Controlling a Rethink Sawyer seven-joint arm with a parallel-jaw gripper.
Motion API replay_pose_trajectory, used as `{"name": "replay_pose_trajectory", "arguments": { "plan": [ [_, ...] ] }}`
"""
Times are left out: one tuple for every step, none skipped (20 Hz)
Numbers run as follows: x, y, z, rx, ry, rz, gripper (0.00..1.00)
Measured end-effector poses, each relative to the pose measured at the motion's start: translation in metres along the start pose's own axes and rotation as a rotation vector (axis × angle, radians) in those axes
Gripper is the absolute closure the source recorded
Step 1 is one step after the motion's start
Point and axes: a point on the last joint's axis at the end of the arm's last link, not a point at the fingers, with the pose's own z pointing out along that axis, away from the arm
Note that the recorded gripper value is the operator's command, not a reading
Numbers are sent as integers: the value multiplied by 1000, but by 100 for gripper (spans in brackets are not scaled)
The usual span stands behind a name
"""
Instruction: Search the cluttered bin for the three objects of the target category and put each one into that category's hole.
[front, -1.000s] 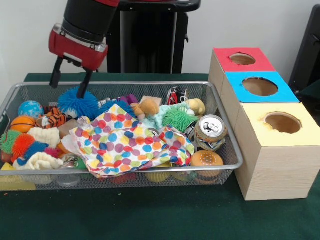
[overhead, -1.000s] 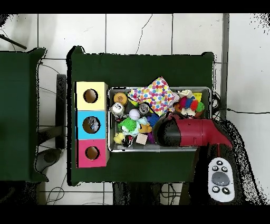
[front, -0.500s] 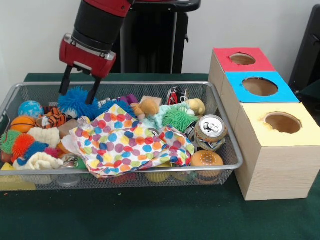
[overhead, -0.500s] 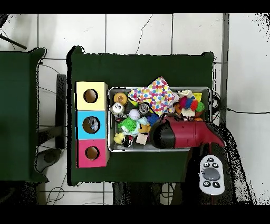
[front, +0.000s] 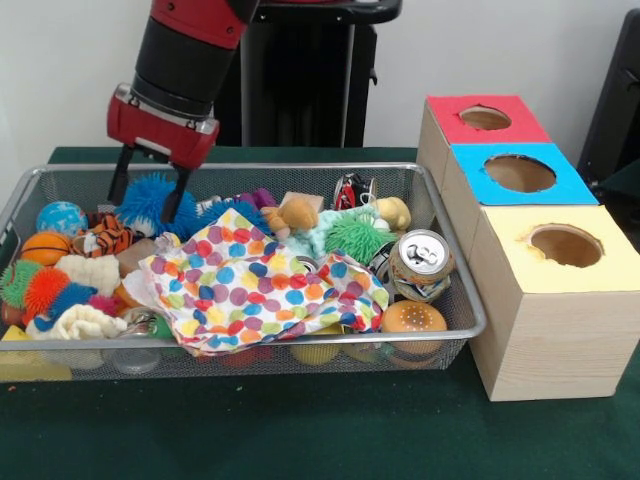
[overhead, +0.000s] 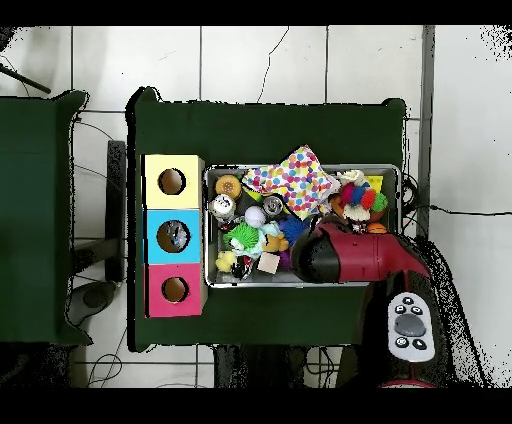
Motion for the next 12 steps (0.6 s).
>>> {"name": "replay_pose_trajectory", "arguments": {
  "plan": [
    [3, -1, 4, -2, 3, 3, 0],
    [5, -2, 7, -3, 6, 5, 0],
    [6, -2, 9, -4, 7, 6, 0],
    [8, -3, 12, -6, 11, 7, 0],
    [10, -3, 13, -7, 13, 8, 0],
    [11, -3, 15, -8, 16, 8, 0],
    [14, -2, 19, -11, 21, 9, 0],
    [16, -2, 22, -12, 24, 10, 0],
    [18, -2, 24, -14, 26, 10, 0],
    [19, -2, 26, -16, 29, 11, 0],
    [22, -1, 31, -23, 34, 15, 0],
    [23, 0, 32, -27, 35, 18, 0]
  ]
}}
